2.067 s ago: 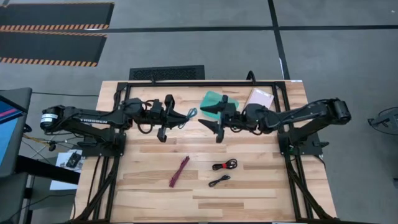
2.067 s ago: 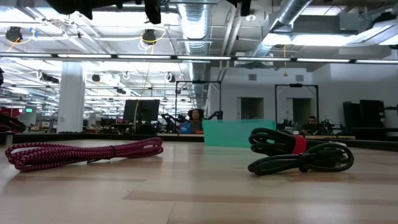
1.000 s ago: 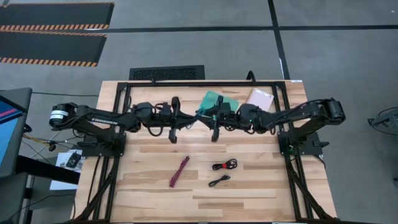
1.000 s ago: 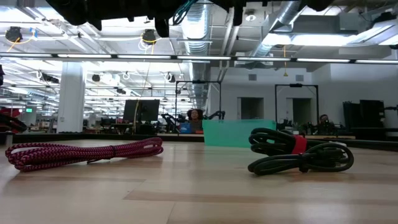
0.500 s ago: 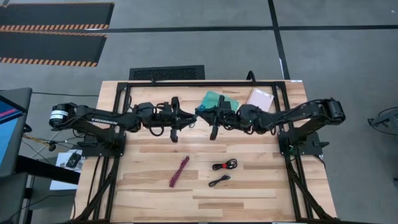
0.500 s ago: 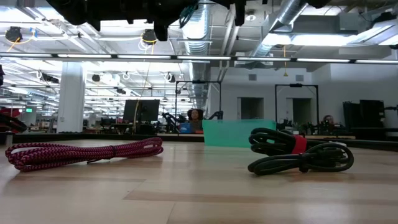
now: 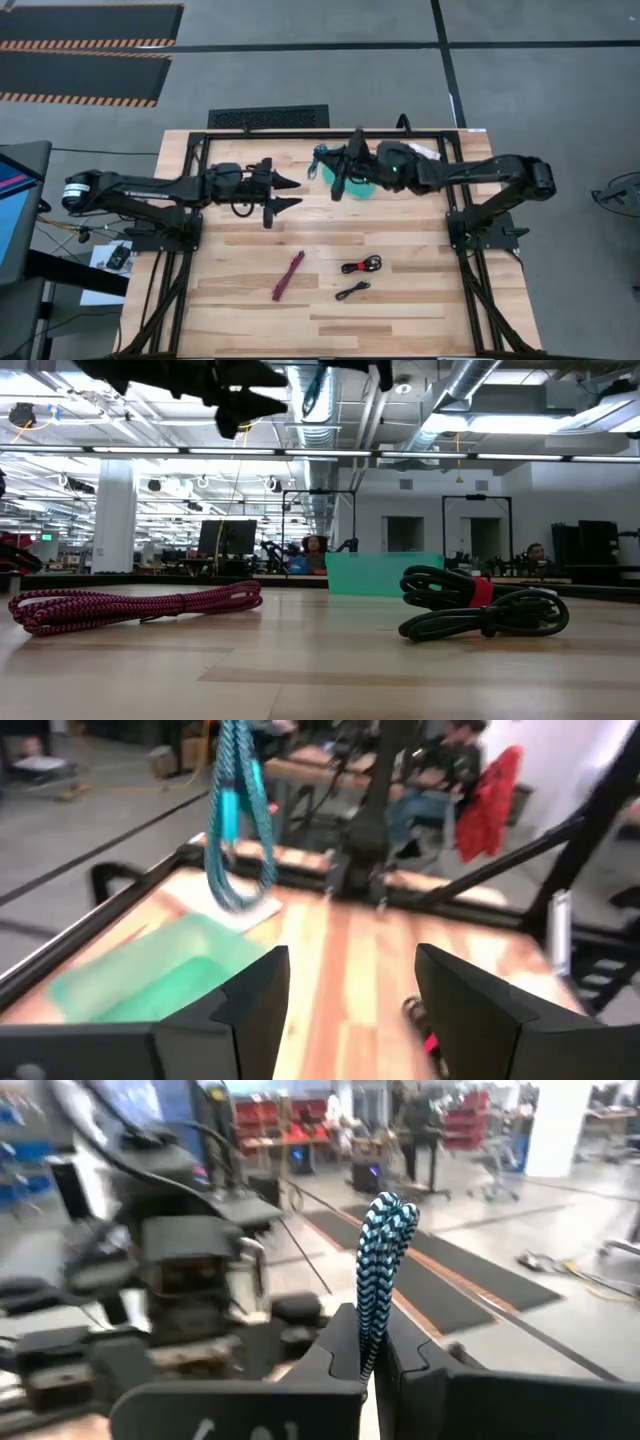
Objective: Pick and place USB-C Cables
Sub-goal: Put the blue charger cable into the light blue bin
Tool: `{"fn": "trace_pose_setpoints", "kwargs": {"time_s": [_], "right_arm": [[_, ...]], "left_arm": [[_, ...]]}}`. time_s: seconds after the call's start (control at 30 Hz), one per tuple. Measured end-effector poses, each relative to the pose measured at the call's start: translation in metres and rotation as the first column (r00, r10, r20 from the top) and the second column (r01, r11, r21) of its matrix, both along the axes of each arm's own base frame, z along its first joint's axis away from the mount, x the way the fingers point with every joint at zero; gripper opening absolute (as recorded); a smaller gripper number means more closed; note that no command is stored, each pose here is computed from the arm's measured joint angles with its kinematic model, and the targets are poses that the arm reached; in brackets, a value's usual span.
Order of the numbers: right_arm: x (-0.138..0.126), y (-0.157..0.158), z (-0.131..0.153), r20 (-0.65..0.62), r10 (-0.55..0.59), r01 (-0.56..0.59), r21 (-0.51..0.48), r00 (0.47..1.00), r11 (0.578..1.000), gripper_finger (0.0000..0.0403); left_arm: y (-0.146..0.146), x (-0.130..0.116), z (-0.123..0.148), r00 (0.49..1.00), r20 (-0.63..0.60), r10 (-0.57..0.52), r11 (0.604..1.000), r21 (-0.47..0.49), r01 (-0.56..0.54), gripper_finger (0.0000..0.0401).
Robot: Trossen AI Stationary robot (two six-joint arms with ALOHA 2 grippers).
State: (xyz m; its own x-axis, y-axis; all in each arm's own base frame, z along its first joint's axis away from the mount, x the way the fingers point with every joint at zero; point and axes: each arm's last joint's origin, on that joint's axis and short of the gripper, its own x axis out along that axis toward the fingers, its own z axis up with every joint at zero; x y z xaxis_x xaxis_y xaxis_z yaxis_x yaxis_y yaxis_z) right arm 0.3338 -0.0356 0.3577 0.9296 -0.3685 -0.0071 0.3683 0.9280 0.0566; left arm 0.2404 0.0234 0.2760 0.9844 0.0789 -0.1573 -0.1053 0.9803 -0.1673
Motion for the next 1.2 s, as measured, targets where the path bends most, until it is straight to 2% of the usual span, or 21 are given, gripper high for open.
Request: {"fn": "trace_pose_setpoints", "kwargs": {"time_s": [0.2, 0.37, 0.47, 0.6, 0.73, 0.9, 1.2], "right_arm": [[-0.005, -0.024, 0.015, -0.117, -0.069, 0.070, -0.001, 0.991, 0.998, 0.0008], [-0.012, -0.041, 0.003, -0.287, -0.115, 0.131, 0.040, 0.951, 0.991, 0.0008], [-0.019, -0.050, -0.015, -0.435, -0.131, 0.190, 0.095, 0.891, 0.977, 0.0008], [-0.018, -0.060, -0.044, -0.613, -0.126, 0.235, 0.101, 0.780, 0.967, 0.0013], [-0.012, -0.073, -0.067, -0.700, -0.110, 0.244, 0.094, 0.705, 0.965, 0.0012], [-0.007, -0.093, -0.096, -0.777, -0.041, 0.247, 0.150, 0.628, 0.957, 0.0015], [0.006, -0.113, -0.147, -0.847, 0.068, 0.233, 0.221, 0.528, 0.947, 0.0019]], "left_arm": [[0.000, -0.018, 0.007, 0.997, -0.041, 0.063, 0.998, 0.029, -0.062, 0.0196], [0.000, -0.030, 0.010, 0.993, -0.070, 0.093, 0.995, 0.031, -0.091, 0.0186], [0.000, -0.035, 0.009, 0.988, -0.101, 0.113, 0.993, 0.027, -0.111, 0.0181], [0.000, -0.035, 0.005, 0.985, -0.135, 0.112, 0.994, 0.012, -0.112, 0.0175], [0.000, -0.035, 0.005, 0.985, -0.134, 0.106, 0.994, 0.008, -0.106, 0.0171], [0.000, -0.036, 0.006, 0.985, -0.133, 0.113, 0.994, 0.009, -0.113, 0.0170], [0.000, -0.037, 0.004, 0.982, -0.153, 0.115, 0.993, 0.003, -0.116, 0.0170]]}}
